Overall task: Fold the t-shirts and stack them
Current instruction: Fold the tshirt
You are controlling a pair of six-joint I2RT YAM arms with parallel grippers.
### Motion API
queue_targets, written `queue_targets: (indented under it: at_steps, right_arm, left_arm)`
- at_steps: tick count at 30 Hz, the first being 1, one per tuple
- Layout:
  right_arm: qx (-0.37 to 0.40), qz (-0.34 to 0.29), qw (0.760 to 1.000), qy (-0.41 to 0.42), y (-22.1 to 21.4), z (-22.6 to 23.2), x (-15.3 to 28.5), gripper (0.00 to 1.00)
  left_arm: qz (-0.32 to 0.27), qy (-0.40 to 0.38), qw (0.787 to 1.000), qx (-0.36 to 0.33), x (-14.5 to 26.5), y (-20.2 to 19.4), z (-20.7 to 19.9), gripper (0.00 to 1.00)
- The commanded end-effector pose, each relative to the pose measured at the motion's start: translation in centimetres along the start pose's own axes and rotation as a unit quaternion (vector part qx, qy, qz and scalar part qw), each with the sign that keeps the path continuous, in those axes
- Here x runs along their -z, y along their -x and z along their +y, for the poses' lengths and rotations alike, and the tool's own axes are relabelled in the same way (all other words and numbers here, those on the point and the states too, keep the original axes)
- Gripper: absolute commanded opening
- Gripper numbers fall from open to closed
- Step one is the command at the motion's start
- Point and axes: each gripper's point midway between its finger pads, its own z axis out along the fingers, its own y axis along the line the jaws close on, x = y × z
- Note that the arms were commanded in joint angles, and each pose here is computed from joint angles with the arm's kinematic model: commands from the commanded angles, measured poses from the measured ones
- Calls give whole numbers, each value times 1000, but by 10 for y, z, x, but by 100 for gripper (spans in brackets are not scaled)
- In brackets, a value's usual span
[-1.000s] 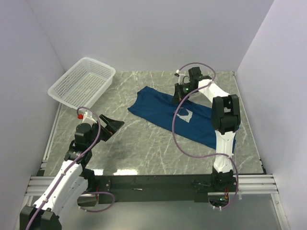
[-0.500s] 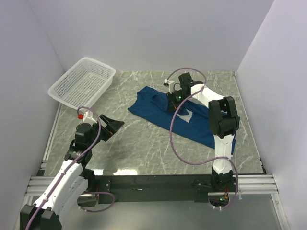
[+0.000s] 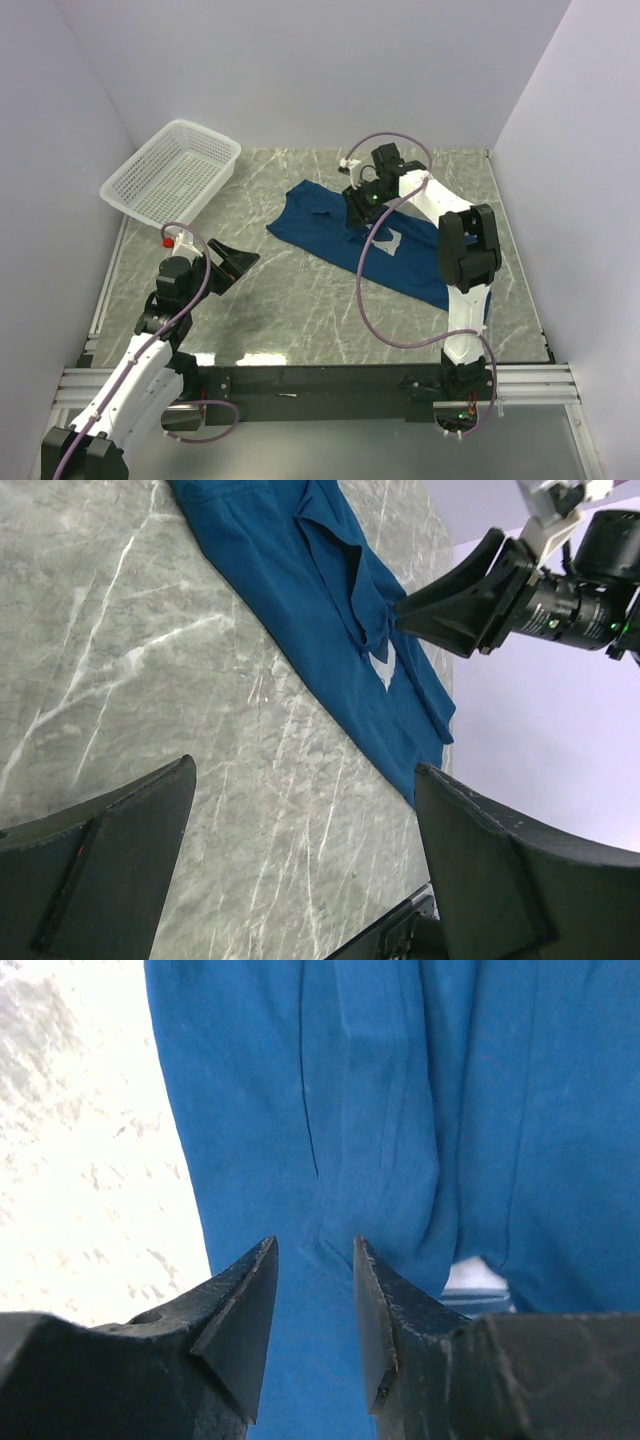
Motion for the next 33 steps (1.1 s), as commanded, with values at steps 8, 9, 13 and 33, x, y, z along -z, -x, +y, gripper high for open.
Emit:
queue_targets:
  at_steps: [8,9,13,33]
  right_arm:
    - [103,1,990,-96,45,18,-14,47]
    - [108,-3,989,-106,48,16,-15,47]
    - [110,5,982,-152,52,2,-18,48]
    - [104,41,978,-175,41,-16,-44,47]
  left_arm:
    - [-11,-27,1000,-11,4,5,-12,96]
    - [-11,-27,1000,-11,5,5,-12,96]
    - [-8,-30,999,-12,5,4,-14,96]
    - [-6,-28,1000,-11,5,1,-10,96]
